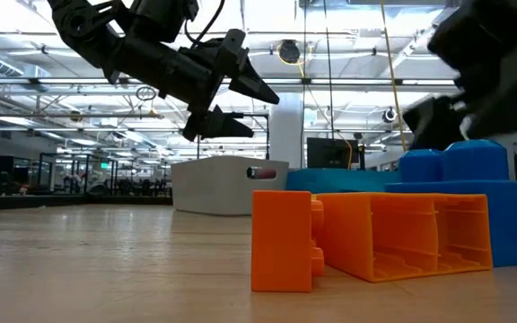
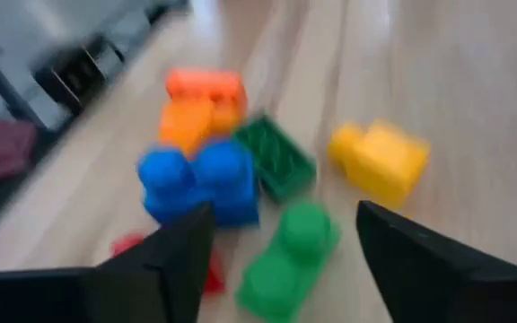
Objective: Pick & Place Toys
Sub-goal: Put the green game piece into the gray bin
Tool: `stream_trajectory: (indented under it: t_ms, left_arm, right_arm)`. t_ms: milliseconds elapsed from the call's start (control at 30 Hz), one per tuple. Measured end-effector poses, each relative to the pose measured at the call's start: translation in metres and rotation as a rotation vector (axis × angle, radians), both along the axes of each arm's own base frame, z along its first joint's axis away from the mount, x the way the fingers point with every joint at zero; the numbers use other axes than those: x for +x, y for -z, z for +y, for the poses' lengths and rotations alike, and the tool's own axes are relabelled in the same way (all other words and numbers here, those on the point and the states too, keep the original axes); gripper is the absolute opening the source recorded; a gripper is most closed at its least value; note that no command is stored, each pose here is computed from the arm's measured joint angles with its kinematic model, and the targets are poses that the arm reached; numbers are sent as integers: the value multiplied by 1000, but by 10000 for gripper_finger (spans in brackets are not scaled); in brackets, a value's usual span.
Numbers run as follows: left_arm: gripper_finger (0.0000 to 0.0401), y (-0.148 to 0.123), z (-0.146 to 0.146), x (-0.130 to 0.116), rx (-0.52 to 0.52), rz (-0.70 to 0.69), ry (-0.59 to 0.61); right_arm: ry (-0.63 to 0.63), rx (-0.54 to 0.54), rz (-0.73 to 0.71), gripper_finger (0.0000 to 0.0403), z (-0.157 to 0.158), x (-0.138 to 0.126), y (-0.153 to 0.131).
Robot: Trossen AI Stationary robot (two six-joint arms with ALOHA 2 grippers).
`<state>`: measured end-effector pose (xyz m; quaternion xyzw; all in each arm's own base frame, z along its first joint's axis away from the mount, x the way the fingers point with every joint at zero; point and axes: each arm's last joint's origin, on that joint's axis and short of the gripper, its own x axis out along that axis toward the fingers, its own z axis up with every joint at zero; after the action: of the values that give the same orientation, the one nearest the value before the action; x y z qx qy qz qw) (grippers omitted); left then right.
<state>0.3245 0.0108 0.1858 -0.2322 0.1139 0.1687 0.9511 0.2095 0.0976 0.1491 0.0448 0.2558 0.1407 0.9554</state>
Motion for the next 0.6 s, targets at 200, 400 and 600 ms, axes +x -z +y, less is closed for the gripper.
stream_trajectory:
  t_ms: [200, 400, 600]
  left_arm:
    - [397, 0, 0, 0, 0, 0, 0]
    - [397, 0, 0, 0, -1, 0, -1]
    - [397, 0, 0, 0, -3, 2, -2]
  right_arm:
    - [7, -27, 58, 295, 10, 5, 12]
    - [-8, -67, 184, 290, 14, 19, 33]
    - [44, -78, 241, 268, 0, 30, 44]
